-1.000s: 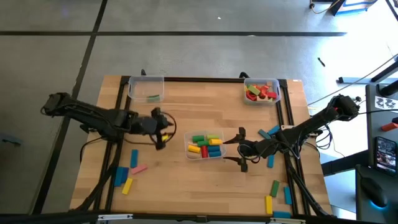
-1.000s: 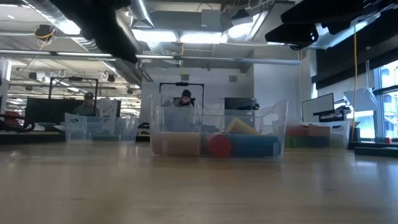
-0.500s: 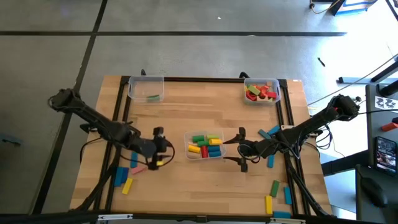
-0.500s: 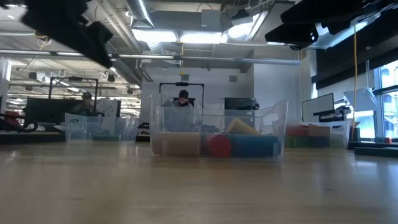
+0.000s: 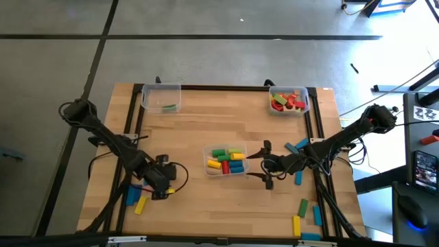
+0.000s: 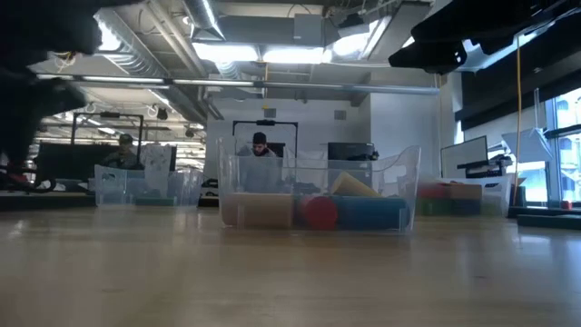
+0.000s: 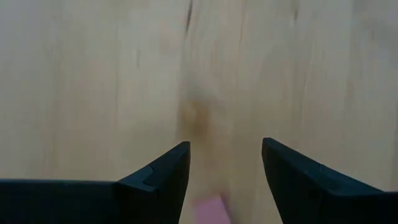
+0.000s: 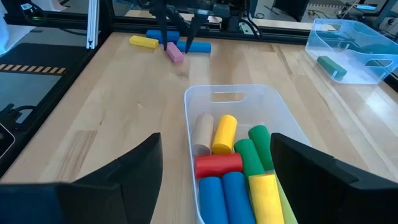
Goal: Sort blocks by size
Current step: Put the pink rectangular block into the top left transparent bin
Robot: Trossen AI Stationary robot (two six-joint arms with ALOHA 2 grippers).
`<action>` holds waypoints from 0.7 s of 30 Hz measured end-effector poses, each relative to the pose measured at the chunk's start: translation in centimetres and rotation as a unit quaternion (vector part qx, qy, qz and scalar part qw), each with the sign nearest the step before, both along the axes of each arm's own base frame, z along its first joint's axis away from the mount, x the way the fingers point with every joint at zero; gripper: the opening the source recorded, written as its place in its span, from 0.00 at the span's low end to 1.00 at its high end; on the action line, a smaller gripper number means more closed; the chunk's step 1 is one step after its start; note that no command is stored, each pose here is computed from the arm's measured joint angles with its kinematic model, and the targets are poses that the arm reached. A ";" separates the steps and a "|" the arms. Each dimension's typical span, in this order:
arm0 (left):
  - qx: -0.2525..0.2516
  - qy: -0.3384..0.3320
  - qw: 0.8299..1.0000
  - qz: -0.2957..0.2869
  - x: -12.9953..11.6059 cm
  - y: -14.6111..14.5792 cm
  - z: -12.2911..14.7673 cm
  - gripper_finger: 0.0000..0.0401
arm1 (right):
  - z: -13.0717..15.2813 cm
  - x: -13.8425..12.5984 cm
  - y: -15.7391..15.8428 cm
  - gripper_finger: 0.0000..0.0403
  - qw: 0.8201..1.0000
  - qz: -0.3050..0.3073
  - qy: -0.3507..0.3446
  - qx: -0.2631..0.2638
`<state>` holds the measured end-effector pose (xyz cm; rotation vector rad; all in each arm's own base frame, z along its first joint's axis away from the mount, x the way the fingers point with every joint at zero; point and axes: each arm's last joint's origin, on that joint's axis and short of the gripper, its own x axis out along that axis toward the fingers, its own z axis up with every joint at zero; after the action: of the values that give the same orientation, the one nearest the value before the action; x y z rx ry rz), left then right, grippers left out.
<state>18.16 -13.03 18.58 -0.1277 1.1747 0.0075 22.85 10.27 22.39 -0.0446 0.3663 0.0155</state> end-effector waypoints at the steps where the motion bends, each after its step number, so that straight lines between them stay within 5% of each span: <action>1: -0.007 0.015 1.000 0.012 -0.3 0.0 -0.1 0.48 | 0.0 0.0 0.0 0.71 1.000 0.000 0.000 0.000; 12: -0.018 0.081 0.992 0.096 -2.4 -0.7 -0.6 0.48 | 0.0 0.0 0.0 0.71 1.000 -0.003 0.001 0.008; 21: 0.006 0.111 0.989 0.098 -2.4 -1.5 -2.1 0.48 | 0.0 0.0 0.0 0.71 1.000 -0.002 0.001 0.009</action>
<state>15.76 -14.53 16.45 -0.2372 1.3799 0.2069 22.85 10.28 22.38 -0.0262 0.3686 0.0156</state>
